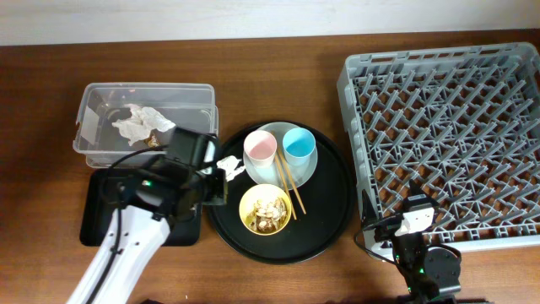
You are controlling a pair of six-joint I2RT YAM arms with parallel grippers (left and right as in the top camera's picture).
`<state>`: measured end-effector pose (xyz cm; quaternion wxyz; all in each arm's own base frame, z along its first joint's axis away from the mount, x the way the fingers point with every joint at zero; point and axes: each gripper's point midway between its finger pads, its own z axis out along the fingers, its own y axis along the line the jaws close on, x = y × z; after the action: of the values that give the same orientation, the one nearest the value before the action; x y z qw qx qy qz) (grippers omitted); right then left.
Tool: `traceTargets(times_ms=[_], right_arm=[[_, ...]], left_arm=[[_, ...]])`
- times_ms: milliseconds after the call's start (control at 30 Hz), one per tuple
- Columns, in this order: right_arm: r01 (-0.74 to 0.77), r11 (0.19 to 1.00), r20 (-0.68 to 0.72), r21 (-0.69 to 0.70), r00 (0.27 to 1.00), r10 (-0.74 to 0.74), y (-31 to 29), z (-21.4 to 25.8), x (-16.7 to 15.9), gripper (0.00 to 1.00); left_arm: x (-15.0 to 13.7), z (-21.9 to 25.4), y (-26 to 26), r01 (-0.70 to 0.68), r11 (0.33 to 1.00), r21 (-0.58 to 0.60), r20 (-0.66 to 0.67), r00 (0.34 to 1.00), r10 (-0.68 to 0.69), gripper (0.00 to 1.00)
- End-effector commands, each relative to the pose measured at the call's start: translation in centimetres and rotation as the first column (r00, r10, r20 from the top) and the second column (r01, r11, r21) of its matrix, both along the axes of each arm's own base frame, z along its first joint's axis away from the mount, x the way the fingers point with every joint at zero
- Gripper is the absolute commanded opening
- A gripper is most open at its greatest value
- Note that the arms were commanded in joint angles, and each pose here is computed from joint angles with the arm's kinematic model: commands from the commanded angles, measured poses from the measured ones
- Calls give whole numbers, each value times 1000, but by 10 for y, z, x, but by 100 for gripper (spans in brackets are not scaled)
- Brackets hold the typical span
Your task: Sort waste into correct bins and load items into the dishwasher rack
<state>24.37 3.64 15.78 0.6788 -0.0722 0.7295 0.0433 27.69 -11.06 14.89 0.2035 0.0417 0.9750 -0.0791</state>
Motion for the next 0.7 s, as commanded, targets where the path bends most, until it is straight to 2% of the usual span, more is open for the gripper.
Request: traceTargets(times_ms=[0,167,433,667], right_arm=[[4,1000,-3,-3,1000,-4,-1,-2,0,99],[4,1000,-3,-3,1000,-4,-1,-2,0,99],[4,1000,-3,-3,1000,-4,-1,-2,0,98],[4,1000,-3,-3,1000,-4,-1,-2,0,99]], left_arm=[[11,-12,16,-50,986,162,64,997,40,35],[18,-30,16,-48,979,196,44,998,41,35],[40,-59,-4,83,965,249,35,995,-95,36],[49,-94,-4,94,947,308,-19,996,-92,36]])
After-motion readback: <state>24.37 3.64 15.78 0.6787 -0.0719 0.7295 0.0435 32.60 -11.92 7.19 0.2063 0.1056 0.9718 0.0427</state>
